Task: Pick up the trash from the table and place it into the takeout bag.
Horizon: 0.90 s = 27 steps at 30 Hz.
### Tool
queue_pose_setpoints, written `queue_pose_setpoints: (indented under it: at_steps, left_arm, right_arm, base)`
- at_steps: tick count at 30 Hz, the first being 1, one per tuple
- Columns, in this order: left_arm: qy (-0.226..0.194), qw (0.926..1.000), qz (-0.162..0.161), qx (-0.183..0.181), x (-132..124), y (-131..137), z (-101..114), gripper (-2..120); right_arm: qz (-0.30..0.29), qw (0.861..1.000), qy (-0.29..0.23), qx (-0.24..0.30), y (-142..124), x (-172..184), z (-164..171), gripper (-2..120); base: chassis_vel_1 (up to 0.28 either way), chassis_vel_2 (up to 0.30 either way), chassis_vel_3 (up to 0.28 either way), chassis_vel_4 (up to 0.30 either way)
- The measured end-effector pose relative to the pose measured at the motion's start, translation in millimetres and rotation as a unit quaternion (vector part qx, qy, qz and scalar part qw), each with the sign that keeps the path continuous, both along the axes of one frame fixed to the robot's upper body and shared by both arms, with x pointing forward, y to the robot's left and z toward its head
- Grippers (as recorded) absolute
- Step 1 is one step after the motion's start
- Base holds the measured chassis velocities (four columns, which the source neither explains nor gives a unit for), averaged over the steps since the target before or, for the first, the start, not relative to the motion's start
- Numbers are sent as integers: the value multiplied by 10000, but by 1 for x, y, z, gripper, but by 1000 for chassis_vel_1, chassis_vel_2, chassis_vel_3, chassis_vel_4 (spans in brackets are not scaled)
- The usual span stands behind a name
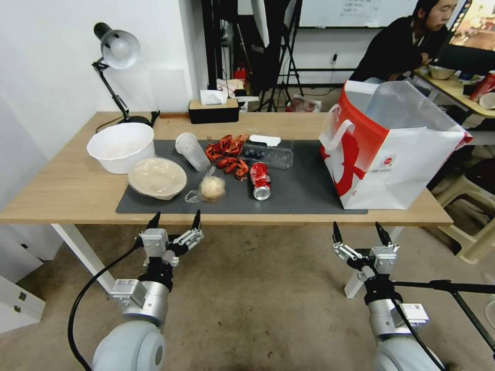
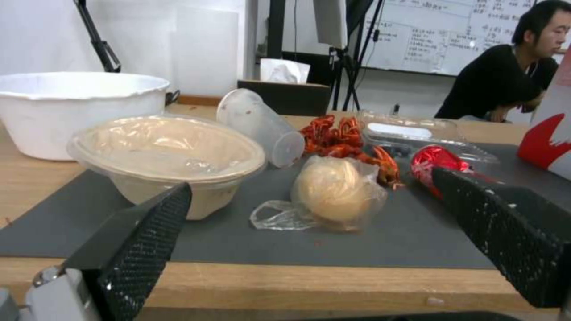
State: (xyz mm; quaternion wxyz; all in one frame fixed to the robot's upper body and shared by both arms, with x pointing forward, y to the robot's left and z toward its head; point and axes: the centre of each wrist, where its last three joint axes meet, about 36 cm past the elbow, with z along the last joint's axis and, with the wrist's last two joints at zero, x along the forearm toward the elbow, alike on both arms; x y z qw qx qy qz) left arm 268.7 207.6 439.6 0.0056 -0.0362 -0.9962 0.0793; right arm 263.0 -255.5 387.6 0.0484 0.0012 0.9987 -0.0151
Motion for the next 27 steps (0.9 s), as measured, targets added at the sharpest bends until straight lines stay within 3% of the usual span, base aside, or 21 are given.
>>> queue_pose_setpoints:
  at_steps: [7,15,27]
  left_arm:
    - [-2,10000,-1,9,0,0,0,100]
    - [15,10000,4,16,-2,0,-1,100]
    - [30,9999,95,29,-6,0,-1,100]
  right_arm:
    - [-45,9999,-66,103,8,11,11,100]
    - [106,9992,49,371,35,42,39,100]
    - [1044,9885,793,758,82,125,65,100]
  base:
    - [0,0,0,0]
    - [0,0,0,0]
    - [0,0,0,0]
